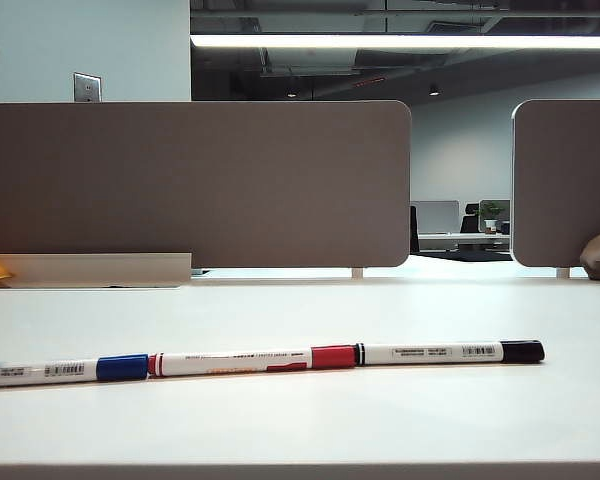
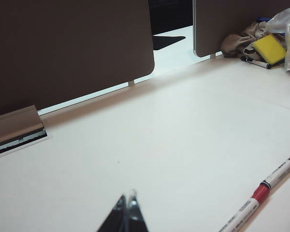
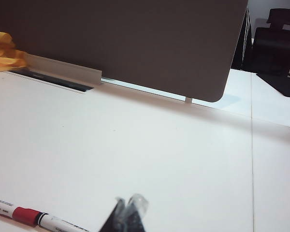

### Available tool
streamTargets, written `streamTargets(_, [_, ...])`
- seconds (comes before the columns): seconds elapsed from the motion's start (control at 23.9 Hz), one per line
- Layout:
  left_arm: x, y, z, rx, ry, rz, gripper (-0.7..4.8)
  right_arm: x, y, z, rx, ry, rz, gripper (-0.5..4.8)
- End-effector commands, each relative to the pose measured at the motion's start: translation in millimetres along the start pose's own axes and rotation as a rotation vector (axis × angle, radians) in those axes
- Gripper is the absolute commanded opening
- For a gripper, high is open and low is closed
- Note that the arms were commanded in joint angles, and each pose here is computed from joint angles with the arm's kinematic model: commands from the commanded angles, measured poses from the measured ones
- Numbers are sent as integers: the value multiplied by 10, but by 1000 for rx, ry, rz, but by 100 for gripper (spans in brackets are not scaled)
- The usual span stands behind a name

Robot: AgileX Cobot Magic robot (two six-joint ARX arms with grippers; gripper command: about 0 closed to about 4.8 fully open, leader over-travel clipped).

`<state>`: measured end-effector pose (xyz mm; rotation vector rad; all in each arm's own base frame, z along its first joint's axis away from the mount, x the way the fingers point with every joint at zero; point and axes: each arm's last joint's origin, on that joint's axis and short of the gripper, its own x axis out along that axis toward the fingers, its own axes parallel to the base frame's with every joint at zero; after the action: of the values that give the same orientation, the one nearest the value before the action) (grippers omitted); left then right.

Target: Pick up the markers one by one and line them up horizontally in a straight line on the table.

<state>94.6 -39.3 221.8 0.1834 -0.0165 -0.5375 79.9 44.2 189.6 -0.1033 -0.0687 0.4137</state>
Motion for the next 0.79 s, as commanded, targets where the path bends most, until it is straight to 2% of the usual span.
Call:
streamTargets(0.04, [2,-21,-120,-5,11,-4,4,9,4,-27,5,-4,-2,0])
streamTargets(0.29, [12,-69,-385,-14,55,-13,3,24,16,-112,2,22,1,0])
streamTargets(0.79, [38,-124,-710,-33,145,-30,3,48,43,-306,-7,94,10,0])
